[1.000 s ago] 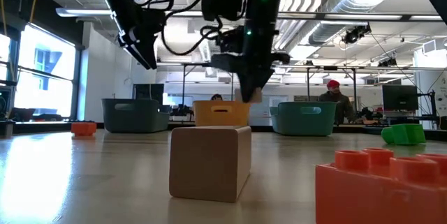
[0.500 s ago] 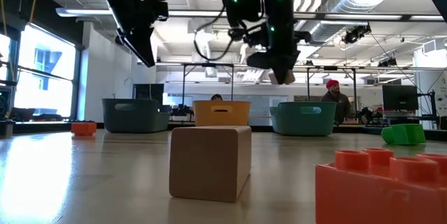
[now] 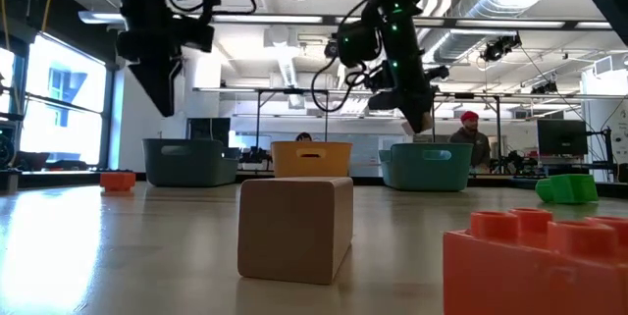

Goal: Sort & place blocks by color
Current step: Put the brown block into the green bin

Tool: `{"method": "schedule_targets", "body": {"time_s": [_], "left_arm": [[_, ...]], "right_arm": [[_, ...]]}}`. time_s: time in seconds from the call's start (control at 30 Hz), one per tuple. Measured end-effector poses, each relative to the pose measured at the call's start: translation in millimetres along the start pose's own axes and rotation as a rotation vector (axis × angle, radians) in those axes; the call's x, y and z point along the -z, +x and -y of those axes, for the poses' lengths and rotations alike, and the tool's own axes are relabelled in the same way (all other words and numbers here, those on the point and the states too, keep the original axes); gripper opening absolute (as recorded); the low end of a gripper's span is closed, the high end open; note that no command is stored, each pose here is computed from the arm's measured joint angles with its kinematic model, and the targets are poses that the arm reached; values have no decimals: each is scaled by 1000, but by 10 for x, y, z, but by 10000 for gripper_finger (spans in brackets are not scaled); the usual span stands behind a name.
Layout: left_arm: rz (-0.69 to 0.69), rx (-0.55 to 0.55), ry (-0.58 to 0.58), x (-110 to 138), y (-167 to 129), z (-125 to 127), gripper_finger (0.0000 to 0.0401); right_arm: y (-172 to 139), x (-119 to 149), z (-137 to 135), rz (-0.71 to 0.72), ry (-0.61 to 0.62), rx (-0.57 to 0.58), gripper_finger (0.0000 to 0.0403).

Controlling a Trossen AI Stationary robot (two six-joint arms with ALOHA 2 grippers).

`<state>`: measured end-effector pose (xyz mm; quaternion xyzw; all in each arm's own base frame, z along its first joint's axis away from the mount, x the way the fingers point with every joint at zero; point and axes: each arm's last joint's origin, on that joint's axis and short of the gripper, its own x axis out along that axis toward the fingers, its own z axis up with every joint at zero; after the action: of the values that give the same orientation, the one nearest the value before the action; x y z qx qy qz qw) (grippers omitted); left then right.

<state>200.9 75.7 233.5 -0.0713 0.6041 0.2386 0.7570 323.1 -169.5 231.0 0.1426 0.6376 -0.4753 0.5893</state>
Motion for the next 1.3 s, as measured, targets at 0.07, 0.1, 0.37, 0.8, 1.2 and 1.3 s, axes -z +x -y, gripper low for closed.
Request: {"method": "schedule_targets", "body": {"time_s": [0.07, 0.1, 0.37, 0.8, 1.2, 1.3], "left_arm": [[-21, -2, -18, 37, 36, 9, 202], [-28, -2, -29, 51, 53, 12, 202], [-92, 11, -111, 170, 182, 27, 202], [-166, 7, -280, 239, 175, 28, 202], [-214, 18, -32, 235, 241, 38, 202], [-259, 14, -14, 212, 334, 35, 202]], "right_arm": [[61, -48, 55, -30, -5, -49, 33], [90, -69, 77, -42, -8, -71, 33], [247, -198, 196, -85, -48, -224, 33], [340, -236, 206, -131, -99, -350, 39], [304, -206, 99, -118, -161, -353, 148], [298, -202, 104, -123, -145, -352, 161]]}}
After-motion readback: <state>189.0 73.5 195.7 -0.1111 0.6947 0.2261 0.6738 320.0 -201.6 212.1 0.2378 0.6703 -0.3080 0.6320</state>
